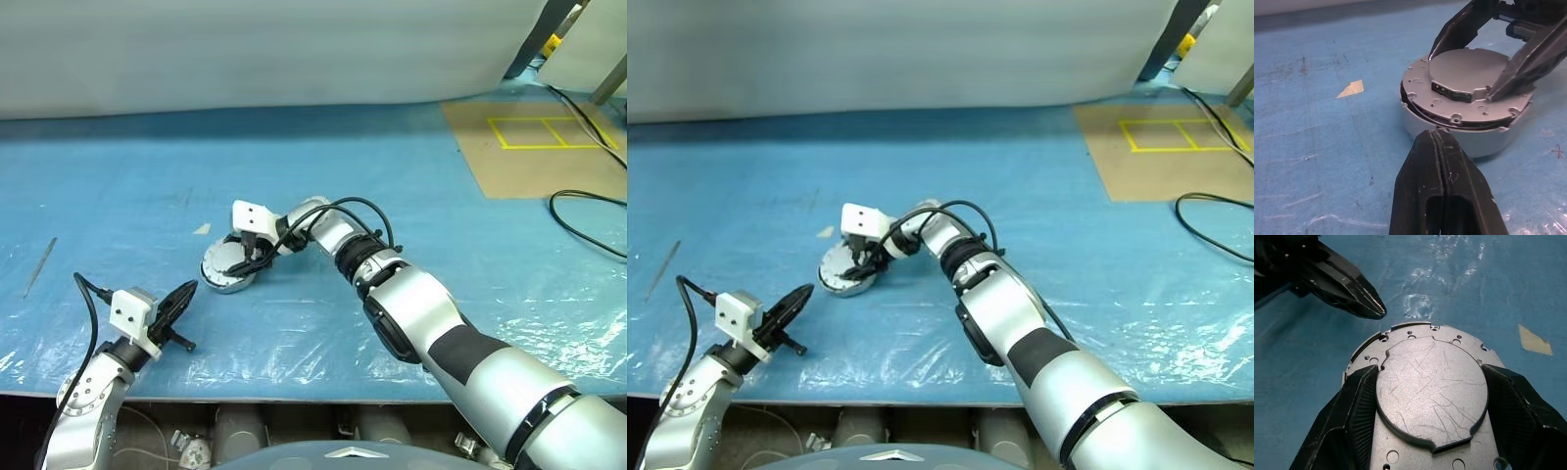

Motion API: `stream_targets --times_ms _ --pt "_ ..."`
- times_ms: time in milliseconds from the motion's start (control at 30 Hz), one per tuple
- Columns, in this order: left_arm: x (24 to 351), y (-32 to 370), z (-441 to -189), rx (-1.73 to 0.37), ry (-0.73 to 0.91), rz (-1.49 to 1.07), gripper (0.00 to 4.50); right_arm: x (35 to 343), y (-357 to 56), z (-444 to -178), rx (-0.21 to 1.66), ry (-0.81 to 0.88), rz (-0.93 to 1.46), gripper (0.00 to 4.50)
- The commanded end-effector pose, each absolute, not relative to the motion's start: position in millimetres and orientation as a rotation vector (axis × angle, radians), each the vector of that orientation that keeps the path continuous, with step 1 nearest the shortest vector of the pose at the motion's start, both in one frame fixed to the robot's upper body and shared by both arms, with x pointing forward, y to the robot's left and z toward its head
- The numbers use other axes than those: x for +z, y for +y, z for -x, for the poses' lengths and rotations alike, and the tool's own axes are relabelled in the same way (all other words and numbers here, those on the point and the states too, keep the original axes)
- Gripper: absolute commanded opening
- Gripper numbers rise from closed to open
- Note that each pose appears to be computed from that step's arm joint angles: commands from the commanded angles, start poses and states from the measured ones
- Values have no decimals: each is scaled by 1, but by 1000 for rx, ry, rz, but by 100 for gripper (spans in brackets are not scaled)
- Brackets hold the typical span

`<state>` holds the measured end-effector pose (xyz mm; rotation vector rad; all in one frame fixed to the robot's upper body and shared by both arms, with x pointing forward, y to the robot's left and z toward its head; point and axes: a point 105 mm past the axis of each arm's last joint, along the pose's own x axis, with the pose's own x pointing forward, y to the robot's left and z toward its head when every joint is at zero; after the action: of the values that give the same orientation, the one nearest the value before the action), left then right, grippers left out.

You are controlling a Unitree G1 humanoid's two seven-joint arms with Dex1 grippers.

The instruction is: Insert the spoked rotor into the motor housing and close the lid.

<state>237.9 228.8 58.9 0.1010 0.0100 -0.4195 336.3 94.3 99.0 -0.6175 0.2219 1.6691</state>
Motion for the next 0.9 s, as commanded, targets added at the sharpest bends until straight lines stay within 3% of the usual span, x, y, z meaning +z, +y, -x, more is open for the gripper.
stream_targets --times_ms 33,300,900 --pt "70 229 -238 -424 -24 -132 0 87 105 -312 1811 282 637 297" --pt "72 226 -240 -431 -24 -135 0 92 103 -316 1812 277 698 297" --pt "68 229 -239 -430 -14 -135 0 64 95 -309 1813 314 763 297"
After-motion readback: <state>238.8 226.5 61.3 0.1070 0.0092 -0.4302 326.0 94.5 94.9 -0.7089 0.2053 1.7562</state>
